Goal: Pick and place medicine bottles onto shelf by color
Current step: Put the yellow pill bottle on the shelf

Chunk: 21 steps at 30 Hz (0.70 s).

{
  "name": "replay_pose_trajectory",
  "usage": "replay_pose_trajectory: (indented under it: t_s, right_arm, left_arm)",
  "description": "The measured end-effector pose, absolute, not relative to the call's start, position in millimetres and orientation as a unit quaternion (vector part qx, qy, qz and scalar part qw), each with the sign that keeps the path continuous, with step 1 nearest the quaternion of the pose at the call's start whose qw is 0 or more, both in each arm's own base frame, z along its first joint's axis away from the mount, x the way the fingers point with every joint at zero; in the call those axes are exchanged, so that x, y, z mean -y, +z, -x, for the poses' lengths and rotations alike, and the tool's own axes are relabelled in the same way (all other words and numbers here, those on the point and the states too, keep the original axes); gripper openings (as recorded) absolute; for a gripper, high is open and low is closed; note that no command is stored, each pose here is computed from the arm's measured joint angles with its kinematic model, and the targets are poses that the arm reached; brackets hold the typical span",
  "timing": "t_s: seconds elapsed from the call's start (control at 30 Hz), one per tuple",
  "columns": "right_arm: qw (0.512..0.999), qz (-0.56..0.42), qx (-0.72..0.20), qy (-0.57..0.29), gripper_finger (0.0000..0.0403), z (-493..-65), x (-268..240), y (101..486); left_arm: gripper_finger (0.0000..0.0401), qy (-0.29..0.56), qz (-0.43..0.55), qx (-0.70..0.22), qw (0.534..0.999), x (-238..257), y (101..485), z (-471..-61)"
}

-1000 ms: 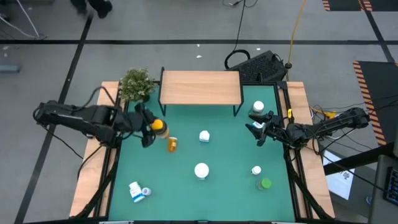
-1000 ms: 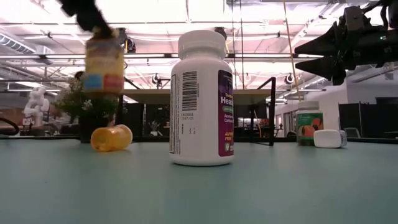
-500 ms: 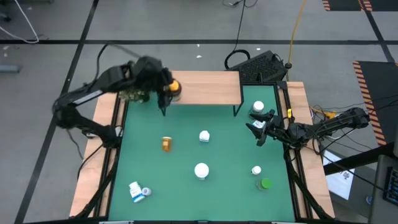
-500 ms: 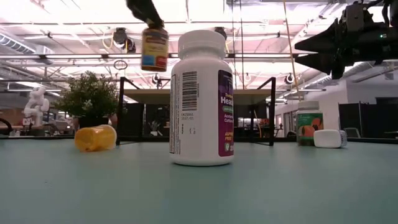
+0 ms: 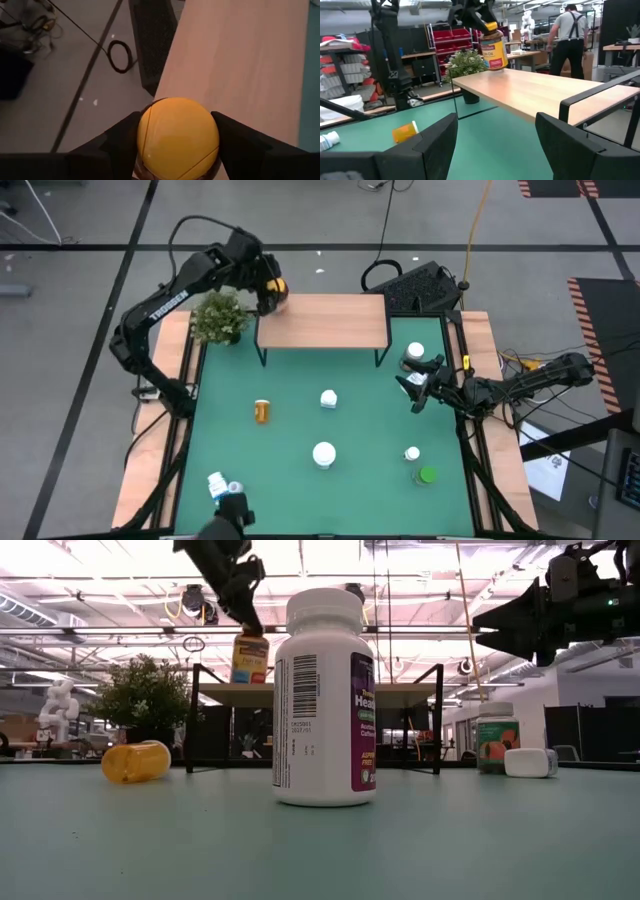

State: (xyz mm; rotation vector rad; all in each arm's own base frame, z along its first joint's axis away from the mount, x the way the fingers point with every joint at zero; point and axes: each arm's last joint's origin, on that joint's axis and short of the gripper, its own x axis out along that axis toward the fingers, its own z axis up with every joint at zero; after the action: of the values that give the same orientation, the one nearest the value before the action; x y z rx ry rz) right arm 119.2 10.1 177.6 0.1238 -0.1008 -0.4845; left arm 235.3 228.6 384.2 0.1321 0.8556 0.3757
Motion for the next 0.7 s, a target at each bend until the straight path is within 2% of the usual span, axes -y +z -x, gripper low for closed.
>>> replay_pose_trajectory:
  t_s: [0.17,0.4,0.7]
  right_arm:
    - [0.967,-0.063,0.052,-0.239,0.0263,-119.2,-10.1,177.9]
    - [0.967,-0.067,0.053,-0.239,0.0263,-119.2,-10.1,178.0]
    - [0.967,-0.069,0.053,-0.239,0.0263,-119.1,-10.1,178.0]
  left_arm:
    - [0.0225,0.18,-0.039,-0.409,0.894,-249.8,375.6,-226.0]
    - [0.0242,0.179,-0.018,-0.398,0.9,-268.3,366.3,-223.8]
    - [0.0245,0.181,-0.016,-0.385,0.905,-271.1,364.4,-229.5]
